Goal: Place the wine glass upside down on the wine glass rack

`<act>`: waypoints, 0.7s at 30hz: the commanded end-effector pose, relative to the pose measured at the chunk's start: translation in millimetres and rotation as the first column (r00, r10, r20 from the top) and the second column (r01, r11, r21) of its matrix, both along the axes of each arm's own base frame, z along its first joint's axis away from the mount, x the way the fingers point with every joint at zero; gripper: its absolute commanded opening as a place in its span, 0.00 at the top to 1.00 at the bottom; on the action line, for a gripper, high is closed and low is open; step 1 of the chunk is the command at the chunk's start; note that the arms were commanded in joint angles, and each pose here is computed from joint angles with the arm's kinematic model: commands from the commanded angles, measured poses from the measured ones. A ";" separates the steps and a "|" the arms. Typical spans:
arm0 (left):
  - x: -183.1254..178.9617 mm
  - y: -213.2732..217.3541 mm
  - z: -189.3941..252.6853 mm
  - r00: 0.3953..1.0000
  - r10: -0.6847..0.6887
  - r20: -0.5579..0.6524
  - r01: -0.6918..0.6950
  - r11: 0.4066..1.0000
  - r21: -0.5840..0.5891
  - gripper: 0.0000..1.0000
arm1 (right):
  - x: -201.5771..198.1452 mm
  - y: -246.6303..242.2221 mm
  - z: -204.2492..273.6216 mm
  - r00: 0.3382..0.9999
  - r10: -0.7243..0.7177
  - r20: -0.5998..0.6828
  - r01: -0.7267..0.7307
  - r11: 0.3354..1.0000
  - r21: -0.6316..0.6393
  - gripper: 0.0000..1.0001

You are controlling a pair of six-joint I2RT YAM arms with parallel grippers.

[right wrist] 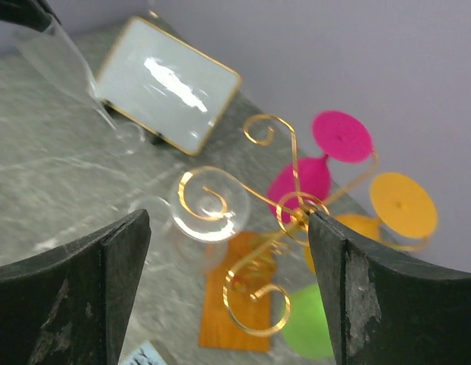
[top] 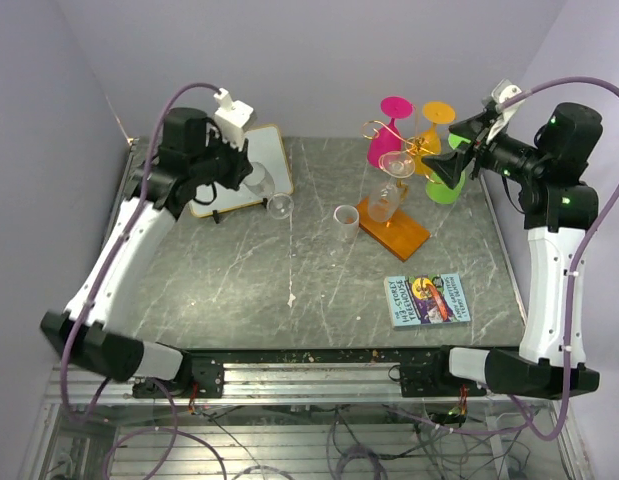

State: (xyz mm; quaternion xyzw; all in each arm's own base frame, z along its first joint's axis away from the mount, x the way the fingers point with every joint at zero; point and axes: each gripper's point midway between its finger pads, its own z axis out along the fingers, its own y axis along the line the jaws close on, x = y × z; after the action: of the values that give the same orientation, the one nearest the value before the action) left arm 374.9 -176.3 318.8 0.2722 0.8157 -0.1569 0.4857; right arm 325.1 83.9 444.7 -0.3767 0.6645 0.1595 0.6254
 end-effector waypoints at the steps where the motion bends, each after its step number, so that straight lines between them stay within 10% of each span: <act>1: -25.8 -1.8 42.4 0.986 -0.059 0.156 0.075 0.992 -0.098 0.93 | -6.6 33.7 15.2 0.983 0.175 -0.053 -0.160 0.963 0.218 0.18; 21: -109.5 21.1 176.9 0.828 -0.190 0.527 0.217 0.976 0.011 0.93 | 22.3 205.8 -43.2 0.843 0.415 -0.341 -0.281 0.882 0.379 0.26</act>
State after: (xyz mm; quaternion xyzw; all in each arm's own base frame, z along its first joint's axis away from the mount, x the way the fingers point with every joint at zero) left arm 287.4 -160.5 467.5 0.3379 0.6599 -0.1691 0.6495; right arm 343.1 268.8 397.6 -0.3651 0.6592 0.4415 0.4870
